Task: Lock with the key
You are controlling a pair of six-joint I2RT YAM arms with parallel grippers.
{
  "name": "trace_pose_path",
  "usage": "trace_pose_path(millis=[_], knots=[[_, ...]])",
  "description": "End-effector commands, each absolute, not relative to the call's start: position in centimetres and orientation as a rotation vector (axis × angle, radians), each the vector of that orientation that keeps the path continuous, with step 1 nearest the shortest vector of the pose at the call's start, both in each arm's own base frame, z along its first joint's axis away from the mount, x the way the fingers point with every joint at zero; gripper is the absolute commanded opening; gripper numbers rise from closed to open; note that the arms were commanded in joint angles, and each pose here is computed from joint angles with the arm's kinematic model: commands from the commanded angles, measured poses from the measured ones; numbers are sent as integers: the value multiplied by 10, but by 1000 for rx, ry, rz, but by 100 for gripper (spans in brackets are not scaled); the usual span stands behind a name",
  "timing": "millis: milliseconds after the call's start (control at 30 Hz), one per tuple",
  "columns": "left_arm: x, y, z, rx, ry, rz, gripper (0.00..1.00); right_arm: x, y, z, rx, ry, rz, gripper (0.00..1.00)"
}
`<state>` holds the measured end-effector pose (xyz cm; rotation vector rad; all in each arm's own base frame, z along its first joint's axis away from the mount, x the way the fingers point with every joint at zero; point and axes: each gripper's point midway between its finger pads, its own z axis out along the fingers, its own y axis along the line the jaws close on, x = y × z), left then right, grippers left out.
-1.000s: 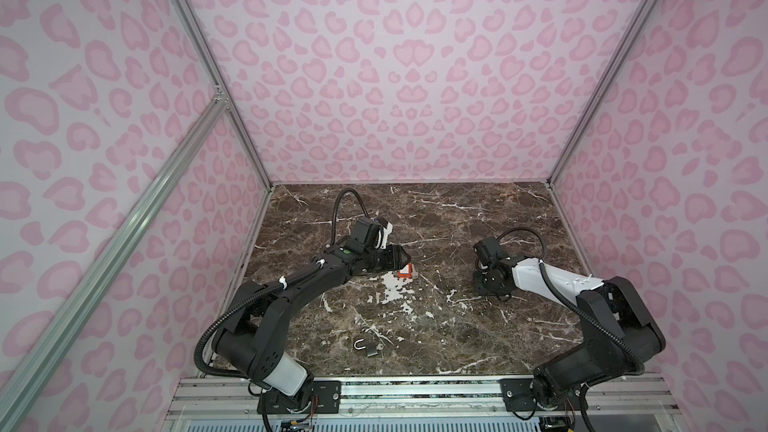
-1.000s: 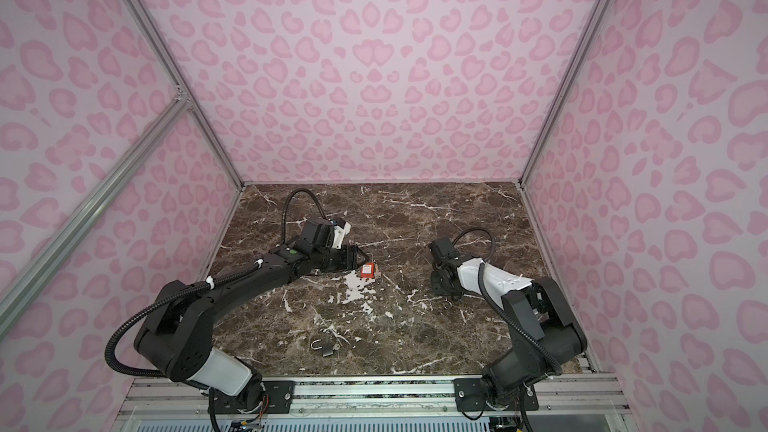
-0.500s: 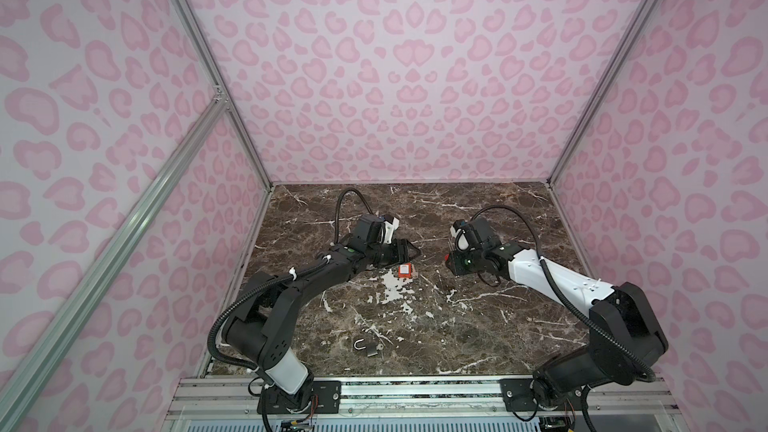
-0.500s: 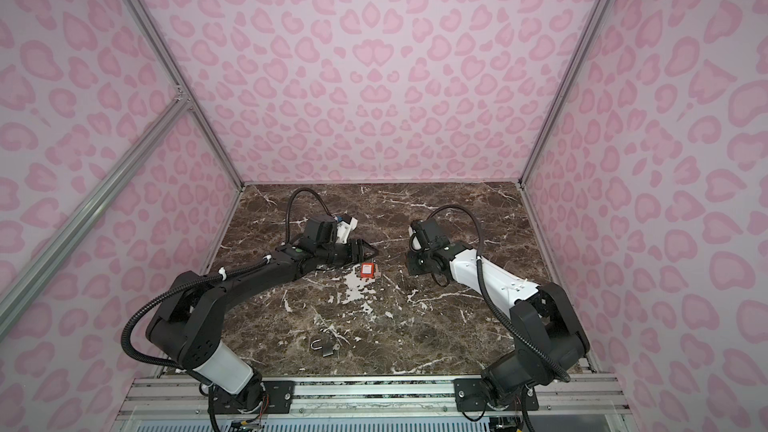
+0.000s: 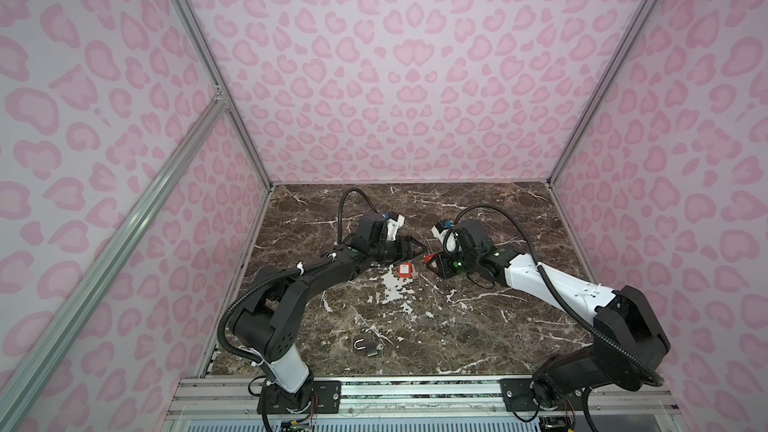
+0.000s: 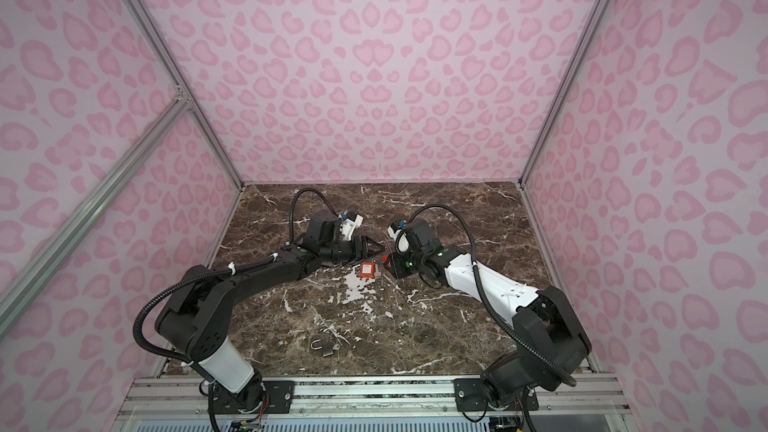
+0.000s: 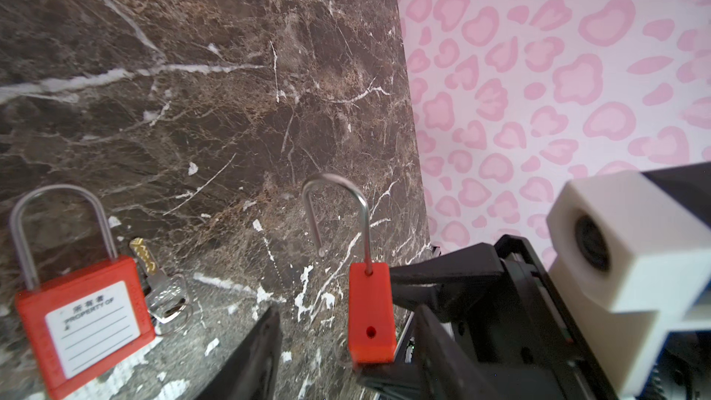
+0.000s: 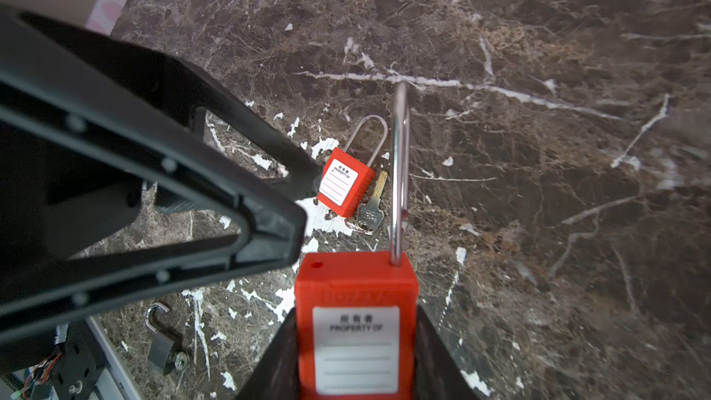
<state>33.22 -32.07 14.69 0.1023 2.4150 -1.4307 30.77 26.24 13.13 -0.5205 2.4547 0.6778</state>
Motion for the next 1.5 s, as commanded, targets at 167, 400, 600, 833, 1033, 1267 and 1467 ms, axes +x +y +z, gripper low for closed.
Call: trace_pose_path(millis=[167, 400, 600, 833, 1033, 1267, 1467], knots=[[334, -329, 157, 148, 2371, -1470, 52, 312, 286, 146, -589, 2378, 756, 35], [332, -330, 156, 149, 2375, -1470, 37, 315, 294, 147, -608, 2359, 755, 35], [333, -330, 158, 147, 2370, -1466, 14, 320, 300, 154, -626, 2334, 749, 36], [337, -326, 170, 125, 2336, -1454, 6, 321, 293, 172, -617, 2271, 725, 74], [352, -308, 203, 29, 2231, -1407, 5, 328, 269, 214, -407, 2109, 815, 83], [365, -271, 256, -131, 2025, -1410, 4, 346, 243, 261, -31, 1872, 1250, 82], [367, -241, 280, -316, 1870, -1413, 4, 349, 253, 275, 123, 1730, 1541, 79]])
